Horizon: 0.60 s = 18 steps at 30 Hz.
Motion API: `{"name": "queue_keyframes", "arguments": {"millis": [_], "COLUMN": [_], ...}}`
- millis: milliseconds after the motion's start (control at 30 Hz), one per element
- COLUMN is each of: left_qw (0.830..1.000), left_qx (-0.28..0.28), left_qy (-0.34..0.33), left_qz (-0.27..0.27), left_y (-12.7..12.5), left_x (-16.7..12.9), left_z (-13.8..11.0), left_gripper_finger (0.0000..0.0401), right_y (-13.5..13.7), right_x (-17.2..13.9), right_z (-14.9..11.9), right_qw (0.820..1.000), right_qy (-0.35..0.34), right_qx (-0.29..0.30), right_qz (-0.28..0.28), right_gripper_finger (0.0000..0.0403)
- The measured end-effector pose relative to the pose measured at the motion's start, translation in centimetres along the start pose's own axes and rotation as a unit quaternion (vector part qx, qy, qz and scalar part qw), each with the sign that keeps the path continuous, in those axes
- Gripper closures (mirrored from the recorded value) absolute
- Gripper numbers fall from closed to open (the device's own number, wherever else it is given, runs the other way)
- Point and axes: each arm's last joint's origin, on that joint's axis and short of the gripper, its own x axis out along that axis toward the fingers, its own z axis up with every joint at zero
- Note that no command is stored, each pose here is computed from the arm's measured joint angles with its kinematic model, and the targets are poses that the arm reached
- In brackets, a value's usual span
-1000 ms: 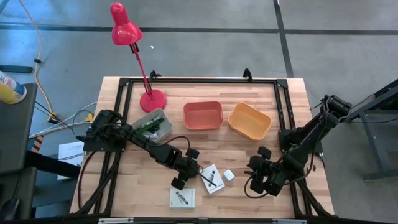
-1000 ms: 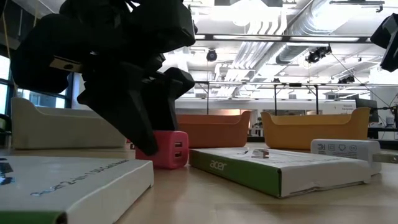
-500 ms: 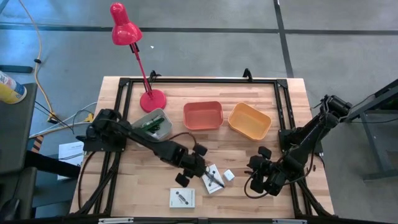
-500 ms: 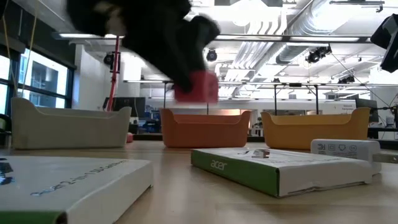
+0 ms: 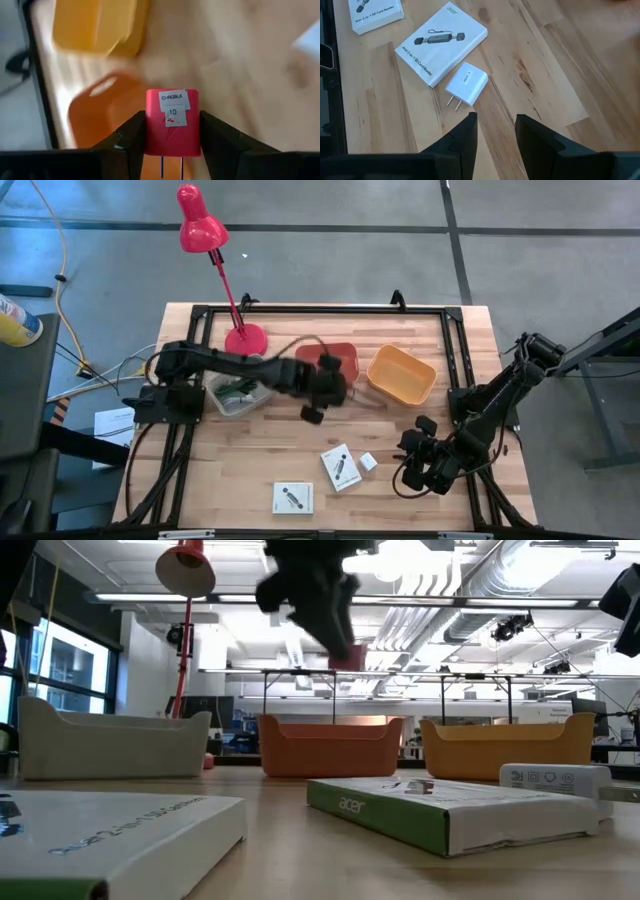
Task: Pick and place items into bin
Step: Put the pink charger adapter into the orange bin
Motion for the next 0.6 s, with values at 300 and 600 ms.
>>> {"name": "queue_keyframes", "arguments": {"millis": [300,600], "left_qw": [0.998,0.997], "left_qx": [-0.041,-0.061], "left_qy": [0.044,0.047], "left_qz": [0.016,0.022], "left_y": [5.9,9.3], "left_x": [2.5,3.6], "left_z": [-4.1,-6.3], "left_gripper_finger": [0.0257,0.0256], "right_y": [0.0,0.0], "right_x": [0.0,0.0], "right_z": [0.0,0.2], "right_qw": [1.000,1.000], "right_qy": [-0.003,-0.025], "right_qx": [0.002,0.011], "right_qz": [-0.001,-0.009], "right_gripper_finger": [0.0279,0.0279]}}
